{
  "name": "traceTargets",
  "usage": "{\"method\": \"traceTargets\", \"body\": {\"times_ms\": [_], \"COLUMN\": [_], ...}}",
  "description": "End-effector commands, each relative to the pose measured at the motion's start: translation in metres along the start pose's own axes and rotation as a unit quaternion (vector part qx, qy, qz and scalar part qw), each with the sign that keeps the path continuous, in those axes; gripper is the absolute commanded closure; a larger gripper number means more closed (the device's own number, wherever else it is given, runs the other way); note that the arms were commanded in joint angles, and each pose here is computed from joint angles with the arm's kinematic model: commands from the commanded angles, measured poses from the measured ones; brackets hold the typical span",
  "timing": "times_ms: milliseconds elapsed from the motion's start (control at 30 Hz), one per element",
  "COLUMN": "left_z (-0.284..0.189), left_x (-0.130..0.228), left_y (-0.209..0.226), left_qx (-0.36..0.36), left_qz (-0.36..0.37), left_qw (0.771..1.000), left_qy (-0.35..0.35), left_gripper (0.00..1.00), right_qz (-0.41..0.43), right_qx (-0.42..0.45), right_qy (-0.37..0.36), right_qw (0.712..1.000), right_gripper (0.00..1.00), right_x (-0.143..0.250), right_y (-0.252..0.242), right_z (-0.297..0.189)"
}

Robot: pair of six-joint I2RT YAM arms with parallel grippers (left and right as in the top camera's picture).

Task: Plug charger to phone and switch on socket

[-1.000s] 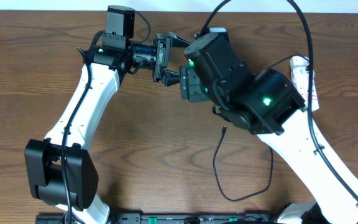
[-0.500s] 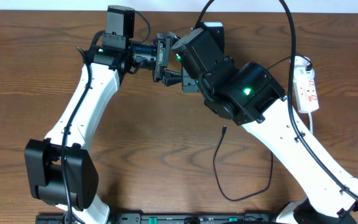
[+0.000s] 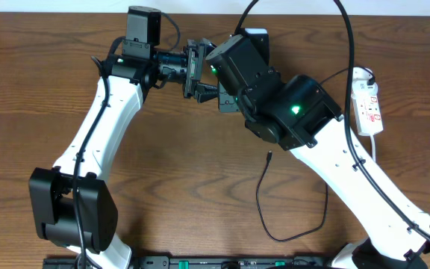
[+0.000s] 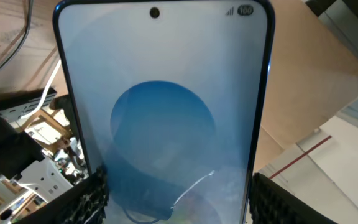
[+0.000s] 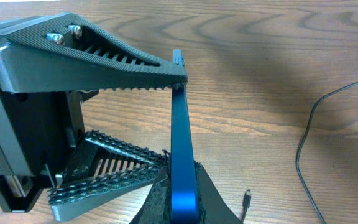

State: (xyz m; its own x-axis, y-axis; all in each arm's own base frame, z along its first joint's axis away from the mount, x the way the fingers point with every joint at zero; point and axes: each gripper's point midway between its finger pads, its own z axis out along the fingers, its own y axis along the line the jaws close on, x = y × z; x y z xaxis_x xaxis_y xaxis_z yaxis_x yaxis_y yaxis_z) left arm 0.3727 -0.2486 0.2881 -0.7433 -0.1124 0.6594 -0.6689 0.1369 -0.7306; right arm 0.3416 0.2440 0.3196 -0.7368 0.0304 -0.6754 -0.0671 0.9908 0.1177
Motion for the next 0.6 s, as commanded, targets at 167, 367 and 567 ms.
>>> {"method": "traceTargets", "body": {"times_ms": [167,367,567], "left_z": [-0.006,-0.006,-0.006], "left_x": [0.02,0.014,0.013], "left_y": [-0.012,-0.013,-0.013], "left_qx": [0.009,0.01,0.011], "left_qz": [0.031,0.031,0.029], "left_qw": [0.999,0.999,0.999], "left_qy": [0.007,-0.01,-0.012], "left_gripper": [0.29,0.17,0.14], "right_qz": [0.063,0.177,0.321], "right_qx": [0.023,0.08,0.075], "right_qy": [-0.039,-0.094,-0.119], "right_qw": [0.997,0.977,0.936], "right_gripper": [0.99,0.98,0.99], "right_x": [-0.016,-0.035,-0.049], "right_y": [-0.009,-0.041,-0.057], "right_z": [-0.008,-0.009,-0.005]}}
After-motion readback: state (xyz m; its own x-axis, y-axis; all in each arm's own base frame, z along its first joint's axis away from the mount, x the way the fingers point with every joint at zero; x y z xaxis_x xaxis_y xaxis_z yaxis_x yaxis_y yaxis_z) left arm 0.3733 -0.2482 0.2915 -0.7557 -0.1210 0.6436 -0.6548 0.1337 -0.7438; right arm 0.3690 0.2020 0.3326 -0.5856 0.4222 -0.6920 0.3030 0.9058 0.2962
